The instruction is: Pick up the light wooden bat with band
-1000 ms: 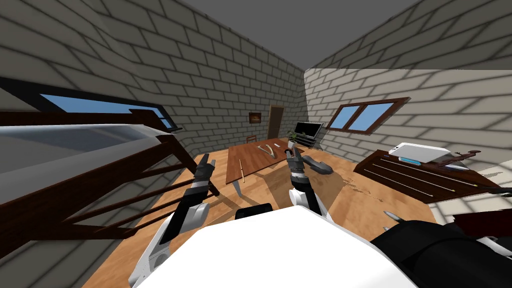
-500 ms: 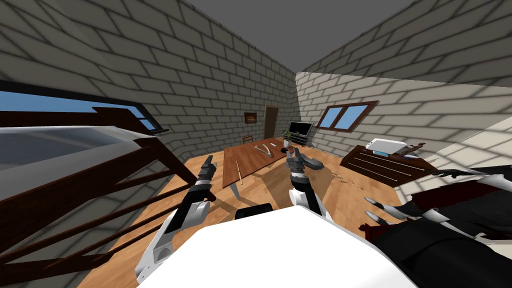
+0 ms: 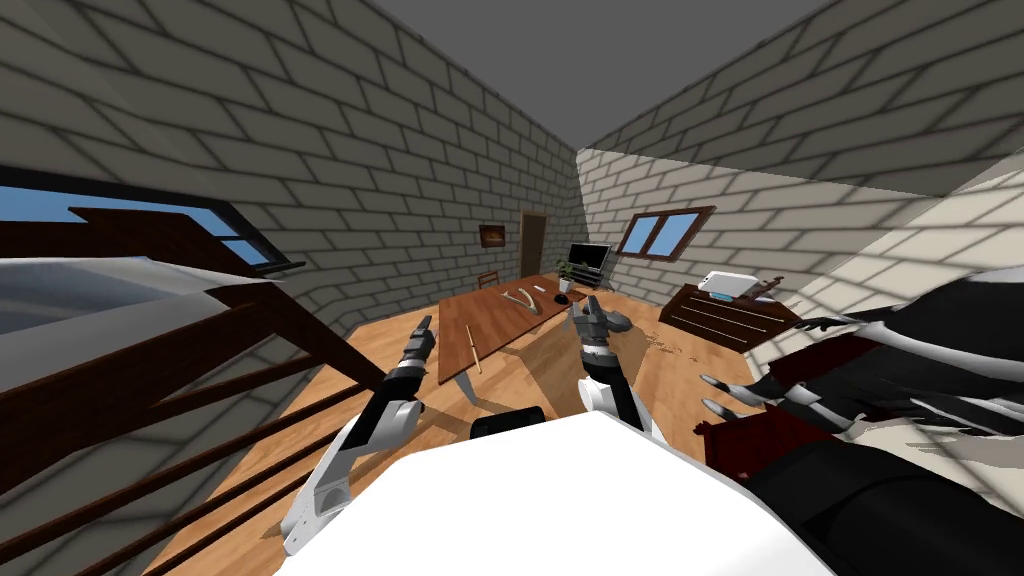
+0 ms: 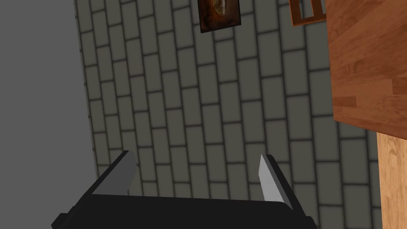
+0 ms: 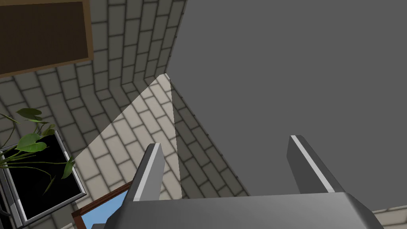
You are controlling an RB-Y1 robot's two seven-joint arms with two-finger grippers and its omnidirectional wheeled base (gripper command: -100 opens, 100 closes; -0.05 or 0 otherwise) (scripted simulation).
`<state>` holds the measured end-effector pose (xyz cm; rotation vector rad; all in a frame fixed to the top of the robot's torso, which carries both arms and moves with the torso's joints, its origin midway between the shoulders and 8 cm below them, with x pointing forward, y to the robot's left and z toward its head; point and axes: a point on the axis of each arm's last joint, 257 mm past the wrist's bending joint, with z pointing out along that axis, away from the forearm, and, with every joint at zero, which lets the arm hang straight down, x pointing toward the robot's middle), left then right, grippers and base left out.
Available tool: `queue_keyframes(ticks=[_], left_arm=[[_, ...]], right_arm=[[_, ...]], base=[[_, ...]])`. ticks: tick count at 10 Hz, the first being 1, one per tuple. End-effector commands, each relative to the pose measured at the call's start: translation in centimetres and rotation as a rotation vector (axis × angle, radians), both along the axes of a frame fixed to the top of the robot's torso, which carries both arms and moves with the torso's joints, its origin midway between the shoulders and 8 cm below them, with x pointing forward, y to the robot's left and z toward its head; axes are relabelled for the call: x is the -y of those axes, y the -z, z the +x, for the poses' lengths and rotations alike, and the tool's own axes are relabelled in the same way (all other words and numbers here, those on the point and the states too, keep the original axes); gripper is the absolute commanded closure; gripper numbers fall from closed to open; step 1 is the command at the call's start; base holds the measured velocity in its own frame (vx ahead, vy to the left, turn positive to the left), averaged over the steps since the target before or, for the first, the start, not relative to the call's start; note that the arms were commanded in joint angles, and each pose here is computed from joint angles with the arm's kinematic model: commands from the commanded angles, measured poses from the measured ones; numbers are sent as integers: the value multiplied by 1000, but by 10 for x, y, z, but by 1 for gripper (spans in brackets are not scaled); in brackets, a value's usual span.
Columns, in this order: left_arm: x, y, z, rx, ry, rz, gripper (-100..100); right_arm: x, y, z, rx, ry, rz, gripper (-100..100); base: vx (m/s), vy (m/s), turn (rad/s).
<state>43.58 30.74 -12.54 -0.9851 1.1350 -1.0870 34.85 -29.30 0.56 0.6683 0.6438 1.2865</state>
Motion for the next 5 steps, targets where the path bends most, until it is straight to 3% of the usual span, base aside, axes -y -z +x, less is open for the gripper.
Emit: queue_keyframes(ticks=[1, 5], left_arm=[[-4, 17, 8, -58, -2, 5, -100], [-10, 58, 16, -192, -5, 13, -100]], right_arm=[[0, 0, 0, 0, 0, 0, 0], [0, 0, 0, 0, 0, 0, 0]], base=[[22, 23, -230], [15, 28, -175]])
